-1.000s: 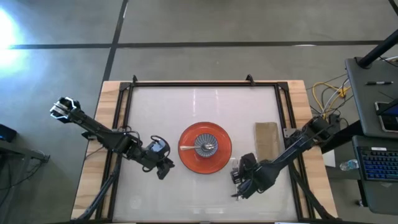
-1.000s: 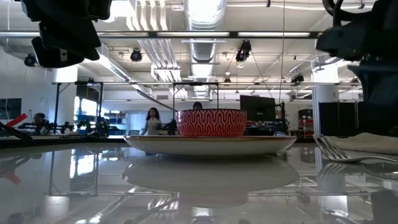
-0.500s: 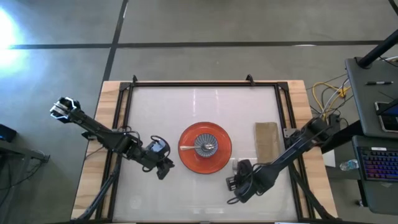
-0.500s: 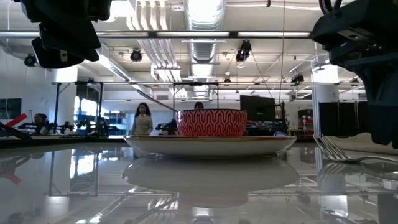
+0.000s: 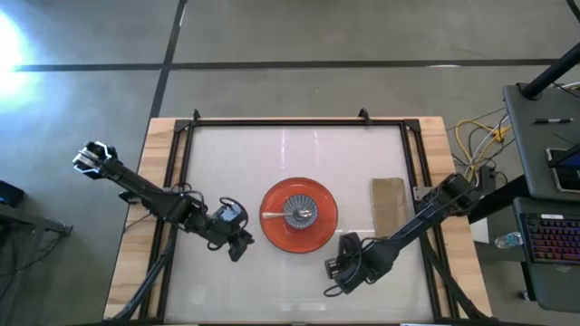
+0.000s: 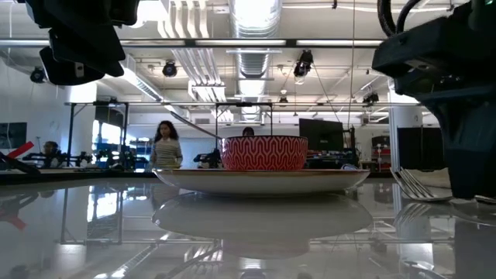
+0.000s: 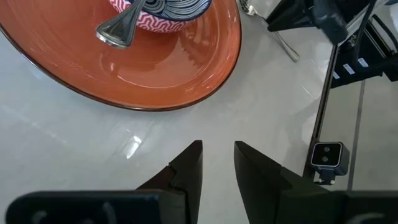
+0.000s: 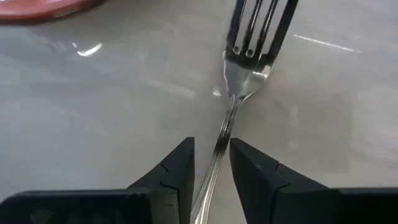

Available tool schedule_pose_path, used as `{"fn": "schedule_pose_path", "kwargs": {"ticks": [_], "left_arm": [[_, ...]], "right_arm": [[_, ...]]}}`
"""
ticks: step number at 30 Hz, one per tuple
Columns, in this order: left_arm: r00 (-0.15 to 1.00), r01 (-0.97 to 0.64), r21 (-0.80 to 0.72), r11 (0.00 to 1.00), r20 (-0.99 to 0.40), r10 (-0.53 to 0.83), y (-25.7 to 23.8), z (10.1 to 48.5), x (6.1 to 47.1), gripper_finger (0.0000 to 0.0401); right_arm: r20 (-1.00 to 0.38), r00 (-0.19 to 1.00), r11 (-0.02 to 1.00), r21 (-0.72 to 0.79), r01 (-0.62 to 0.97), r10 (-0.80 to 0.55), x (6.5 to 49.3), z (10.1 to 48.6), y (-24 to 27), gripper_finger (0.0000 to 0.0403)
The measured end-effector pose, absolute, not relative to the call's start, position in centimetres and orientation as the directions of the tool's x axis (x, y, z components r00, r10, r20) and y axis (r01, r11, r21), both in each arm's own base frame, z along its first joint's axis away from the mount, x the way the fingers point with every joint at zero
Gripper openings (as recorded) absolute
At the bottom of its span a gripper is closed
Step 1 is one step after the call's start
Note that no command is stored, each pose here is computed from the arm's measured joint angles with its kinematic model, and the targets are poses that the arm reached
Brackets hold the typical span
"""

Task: Set table place
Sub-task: Move the fork beside the plate

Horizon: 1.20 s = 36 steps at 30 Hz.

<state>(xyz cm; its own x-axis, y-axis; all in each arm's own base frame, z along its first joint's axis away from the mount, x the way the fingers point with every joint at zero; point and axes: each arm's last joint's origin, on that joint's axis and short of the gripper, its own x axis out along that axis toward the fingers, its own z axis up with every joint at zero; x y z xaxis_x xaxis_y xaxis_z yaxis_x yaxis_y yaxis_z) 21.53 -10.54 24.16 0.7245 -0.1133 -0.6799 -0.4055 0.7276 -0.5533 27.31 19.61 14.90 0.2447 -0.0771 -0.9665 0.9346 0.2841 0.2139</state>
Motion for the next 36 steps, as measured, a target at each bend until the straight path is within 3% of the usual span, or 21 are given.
{"fn": "schedule_pose_path", "kwargs": {"ticks": [8,18,24,32,36], "left_arm": [[0.724,-0.398,-0.546,0.737,-0.68,-0.113,-10.5,24.1,21.5,0.0077],[0.718,-0.397,-0.534,0.746,-0.688,-0.11,-10.5,23.8,21.4,0.0077],[0.718,-0.397,-0.534,0.747,-0.688,-0.11,-10.5,23.8,21.4,0.0077],[0.717,-0.396,-0.534,0.747,-0.688,-0.111,-10.5,23.8,21.4,0.0077],[0.712,-0.389,-0.54,0.747,-0.69,-0.128,-10.6,23.8,21.4,0.0077]], "right_arm": [[-0.978,0.191,0.303,0.156,0.94,-0.087,27.2,14.6,19.2,0.009],[-0.979,0.166,0.335,0.119,0.935,-0.115,28.0,14.6,17.5,0.0018],[-0.98,0.119,0.35,0.057,0.935,-0.16,28.6,14.5,15.4,0.0013],[-0.969,0.08,0.298,0.007,0.955,-0.234,29.0,14.5,13.2,0.0013],[-0.957,0.106,0.218,0.047,0.975,-0.27,29.0,14.8,13.2,0.0013]]}}
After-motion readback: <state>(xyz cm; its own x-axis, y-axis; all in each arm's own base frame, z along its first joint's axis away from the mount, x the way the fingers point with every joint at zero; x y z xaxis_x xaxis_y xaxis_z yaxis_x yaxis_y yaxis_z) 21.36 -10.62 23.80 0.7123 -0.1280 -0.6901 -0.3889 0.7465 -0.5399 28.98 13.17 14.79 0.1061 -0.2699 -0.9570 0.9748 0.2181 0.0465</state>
